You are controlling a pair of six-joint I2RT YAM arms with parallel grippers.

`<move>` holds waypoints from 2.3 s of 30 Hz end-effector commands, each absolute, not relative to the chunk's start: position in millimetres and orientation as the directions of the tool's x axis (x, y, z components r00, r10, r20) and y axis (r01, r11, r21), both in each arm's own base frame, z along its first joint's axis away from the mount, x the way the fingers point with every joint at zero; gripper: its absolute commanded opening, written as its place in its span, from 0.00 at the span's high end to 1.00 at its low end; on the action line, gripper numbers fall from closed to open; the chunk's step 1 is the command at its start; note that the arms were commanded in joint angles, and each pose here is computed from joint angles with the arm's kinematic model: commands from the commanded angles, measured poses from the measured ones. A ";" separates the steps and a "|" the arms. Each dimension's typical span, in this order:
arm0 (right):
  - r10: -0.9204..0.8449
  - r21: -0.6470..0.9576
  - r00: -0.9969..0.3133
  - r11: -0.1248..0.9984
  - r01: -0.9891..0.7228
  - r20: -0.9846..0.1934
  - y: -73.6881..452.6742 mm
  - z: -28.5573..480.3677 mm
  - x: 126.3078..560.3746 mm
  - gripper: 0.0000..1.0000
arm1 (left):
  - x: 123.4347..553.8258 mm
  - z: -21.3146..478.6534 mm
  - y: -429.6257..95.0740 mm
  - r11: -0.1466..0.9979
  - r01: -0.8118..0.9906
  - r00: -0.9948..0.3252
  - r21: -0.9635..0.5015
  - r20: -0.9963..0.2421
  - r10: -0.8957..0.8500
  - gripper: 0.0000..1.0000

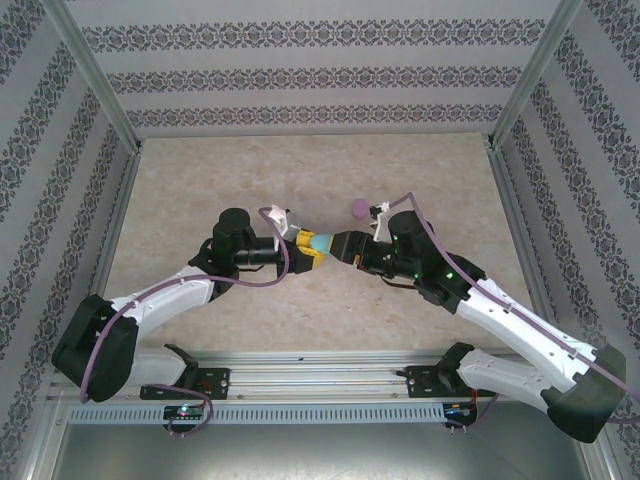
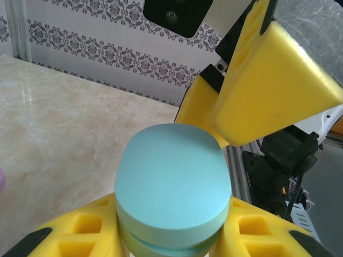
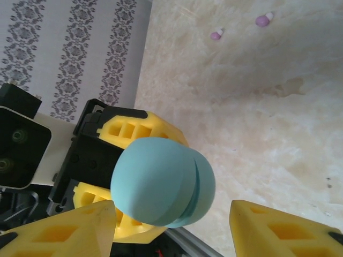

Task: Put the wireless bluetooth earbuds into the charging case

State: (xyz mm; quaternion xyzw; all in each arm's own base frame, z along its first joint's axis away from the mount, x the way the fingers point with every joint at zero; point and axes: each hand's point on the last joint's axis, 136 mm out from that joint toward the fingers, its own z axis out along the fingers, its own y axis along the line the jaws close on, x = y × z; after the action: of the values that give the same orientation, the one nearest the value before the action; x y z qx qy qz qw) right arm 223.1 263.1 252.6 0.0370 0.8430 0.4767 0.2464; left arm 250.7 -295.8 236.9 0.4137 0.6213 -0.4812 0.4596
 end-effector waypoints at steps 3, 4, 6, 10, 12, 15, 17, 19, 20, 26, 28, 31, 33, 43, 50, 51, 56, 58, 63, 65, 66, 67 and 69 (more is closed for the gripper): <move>0.320 0.870 -0.875 0.451 -0.197 -0.364 274.0 270.0 228.8 0.40 | 251.4 265.5 -301.0 0.175 0.971 -0.170 -0.165 -0.985 0.013 0.88; 0.319 0.873 -0.877 0.448 -0.193 -0.358 275.3 269.1 229.4 0.40 | 251.3 265.9 -301.0 0.175 0.971 -0.171 -0.166 -0.985 0.014 0.88; 0.317 0.876 -0.880 0.442 -0.192 -0.353 277.3 269.3 230.3 0.40 | 251.9 266.3 -301.1 0.176 0.970 -0.171 -0.166 -0.985 0.013 0.88; 0.314 0.884 -0.887 0.429 -0.185 -0.338 281.1 268.8 231.6 0.40 | 253.7 267.9 -301.9 0.177 0.969 -0.174 -0.171 -0.985 0.002 0.88; 0.315 0.887 -0.890 0.425 -0.179 -0.330 282.3 267.8 231.8 0.40 | 254.3 269.7 -302.7 0.172 0.969 -0.177 -0.176 -0.984 -0.009 0.88; 0.323 0.894 -0.890 0.414 -0.171 -0.320 283.2 267.3 233.2 0.41 | 254.1 273.4 -303.4 0.163 0.970 -0.179 -0.181 -0.983 -0.027 0.88; 0.330 0.902 -0.891 0.396 -0.170 -0.313 285.0 268.9 234.4 0.45 | 254.0 274.8 -303.7 0.160 0.970 -0.181 -0.184 -0.983 -0.032 0.87; 0.334 0.912 -0.894 0.377 -0.164 -0.299 287.7 269.4 235.8 0.51 | 252.8 274.8 -303.9 0.152 0.970 -0.185 -0.187 -0.982 -0.030 0.87; 0.334 0.916 -0.897 0.368 -0.159 -0.289 289.4 269.5 236.1 0.55 | 252.7 273.4 -303.7 0.154 0.970 -0.188 -0.190 -0.982 -0.028 0.87; 0.345 0.930 -0.901 0.340 -0.141 -0.263 292.3 269.4 239.5 0.73 | 248.2 269.4 -301.3 0.155 0.969 -0.191 -0.190 -0.982 -0.010 0.87; 0.350 0.932 -0.901 0.336 -0.135 -0.257 292.2 268.9 240.2 0.76 | 246.6 267.8 -300.5 0.156 0.969 -0.192 -0.190 -0.981 -0.001 0.85; 0.364 0.935 -0.898 0.332 -0.125 -0.249 290.1 267.8 241.8 0.78 | 244.2 267.1 -299.2 0.156 0.970 -0.192 -0.188 -0.981 0.009 0.78; 0.377 0.936 -0.893 0.331 -0.117 -0.245 287.4 266.9 243.8 0.79 | 243.9 266.9 -298.1 0.164 0.970 -0.187 -0.182 -0.982 0.014 0.71; 0.483 0.904 -0.846 0.429 0.003 -0.226 223.2 227.8 270.4 0.79 | 249.3 253.7 -277.3 0.327 0.939 -0.144 -0.104 -0.984 0.101 0.43; 0.563 0.854 -0.798 0.504 0.128 -0.213 145.3 178.3 295.4 0.78 | 257.0 238.8 -262.5 0.425 0.902 -0.159 -0.075 -0.973 0.167 0.41; 0.570 0.842 -0.793 0.519 0.146 -0.214 135.3 170.4 299.2 0.78 | 260.2 235.9 -260.3 0.445 0.892 -0.171 -0.077 -0.970 0.174 0.41; 0.590 0.796 -0.784 0.562 0.226 -0.194 95.6 127.9 323.7 0.78 | 282.0 215.7 -245.9 0.582 0.801 -0.308 -0.140 -0.930 0.200 0.41; 0.576 0.799 -0.800 0.555 0.232 -0.168 92.3 115.6 334.5 0.78 | 290.3 209.9 -239.4 0.632 0.757 -0.367 -0.170 -0.909 0.196 0.39; 0.528 0.821 -0.843 0.523 0.231 -0.100 99.2 89.5 361.9 0.79 | 301.9 200.9 -232.0 0.678 0.706 -0.433 -0.203 -0.882 0.187 0.39; 0.510 0.813 -0.857 0.528 0.244 -0.074 100.5 74.8 369.0 0.79 | 306.3 199.3 -230.2 0.689 0.692 -0.449 -0.218 -0.877 0.174 0.40; 0.505 0.809 -0.861 0.531 0.252 -0.063 100.4 69.1 370.9 0.79 | 308.8 198.0 -228.8 0.698 0.680 -0.460 -0.226 -0.872 0.166 0.40; 0.497 0.805 -0.866 0.534 0.259 -0.051 100.7 63.3 372.5 0.79 | 311.7 196.1 -227.1 0.708 0.666 -0.474 -0.235 -0.866 0.158 0.40; 0.487 0.802 -0.873 0.534 0.269 -0.031 101.6 55.6 373.4 0.79 | 316.1 192.2 -225.0 0.721 0.645 -0.497 -0.251 -0.855 0.148 0.41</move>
State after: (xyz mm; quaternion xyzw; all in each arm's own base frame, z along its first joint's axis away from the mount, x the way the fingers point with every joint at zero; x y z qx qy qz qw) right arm 363.6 97.5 49.1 0.2556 0.8675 0.4109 0.1156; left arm 304.5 -231.8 188.8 0.2756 0.8022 -0.2894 0.4435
